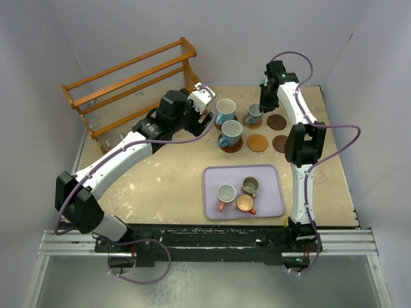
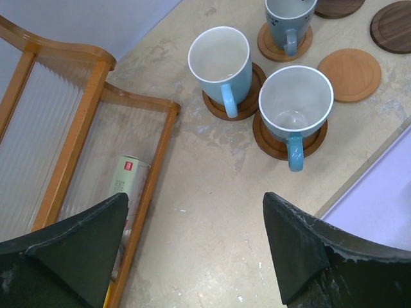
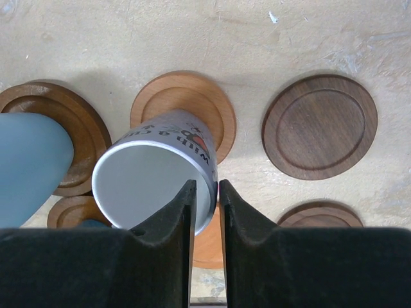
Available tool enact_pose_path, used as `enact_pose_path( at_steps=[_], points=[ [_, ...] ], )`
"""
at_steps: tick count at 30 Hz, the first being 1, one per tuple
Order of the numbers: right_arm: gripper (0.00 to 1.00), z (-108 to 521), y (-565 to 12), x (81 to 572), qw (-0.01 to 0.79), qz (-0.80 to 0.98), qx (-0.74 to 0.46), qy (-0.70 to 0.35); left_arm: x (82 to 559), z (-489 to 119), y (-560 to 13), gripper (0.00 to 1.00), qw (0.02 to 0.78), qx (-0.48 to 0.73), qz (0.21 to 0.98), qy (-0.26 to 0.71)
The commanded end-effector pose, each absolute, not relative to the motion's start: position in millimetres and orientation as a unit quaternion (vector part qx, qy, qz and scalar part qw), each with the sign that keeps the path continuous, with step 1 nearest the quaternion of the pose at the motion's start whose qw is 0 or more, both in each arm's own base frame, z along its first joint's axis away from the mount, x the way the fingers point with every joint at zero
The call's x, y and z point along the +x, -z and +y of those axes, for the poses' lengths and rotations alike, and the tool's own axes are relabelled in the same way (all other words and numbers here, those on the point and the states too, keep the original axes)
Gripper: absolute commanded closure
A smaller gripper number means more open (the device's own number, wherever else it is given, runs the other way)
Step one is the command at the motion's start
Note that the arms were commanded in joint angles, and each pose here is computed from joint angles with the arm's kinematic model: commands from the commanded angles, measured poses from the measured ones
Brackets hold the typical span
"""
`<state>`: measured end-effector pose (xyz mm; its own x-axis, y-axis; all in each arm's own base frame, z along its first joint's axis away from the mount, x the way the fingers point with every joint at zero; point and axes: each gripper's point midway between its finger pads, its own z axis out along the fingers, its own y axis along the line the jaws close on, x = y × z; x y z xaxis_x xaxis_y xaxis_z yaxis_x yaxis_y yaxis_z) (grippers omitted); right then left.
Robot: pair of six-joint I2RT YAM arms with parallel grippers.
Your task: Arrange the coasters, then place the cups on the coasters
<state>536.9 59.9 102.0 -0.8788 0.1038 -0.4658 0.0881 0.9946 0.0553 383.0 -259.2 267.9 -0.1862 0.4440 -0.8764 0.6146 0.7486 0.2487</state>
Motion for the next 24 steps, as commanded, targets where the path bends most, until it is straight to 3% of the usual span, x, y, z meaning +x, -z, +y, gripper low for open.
enact_pose_path(
  at_steps=[1,14,24],
  points=[
    [0.76,62,-123,546,0.269,0.962,0.041,-0.026,383,-253,-296,0.18,0.572,0.335,0.745,0.077],
    [0.62,49,-191,534,0.327,0.945,0.015,0.001,383,-244,-300,0.18,0.580,0.333,0.742,0.058],
    [0.51,39,-258,489,0.381,0.923,-0.050,0.021,382,-222,-305,0.17,0.588,0.321,0.742,0.016]
  ],
)
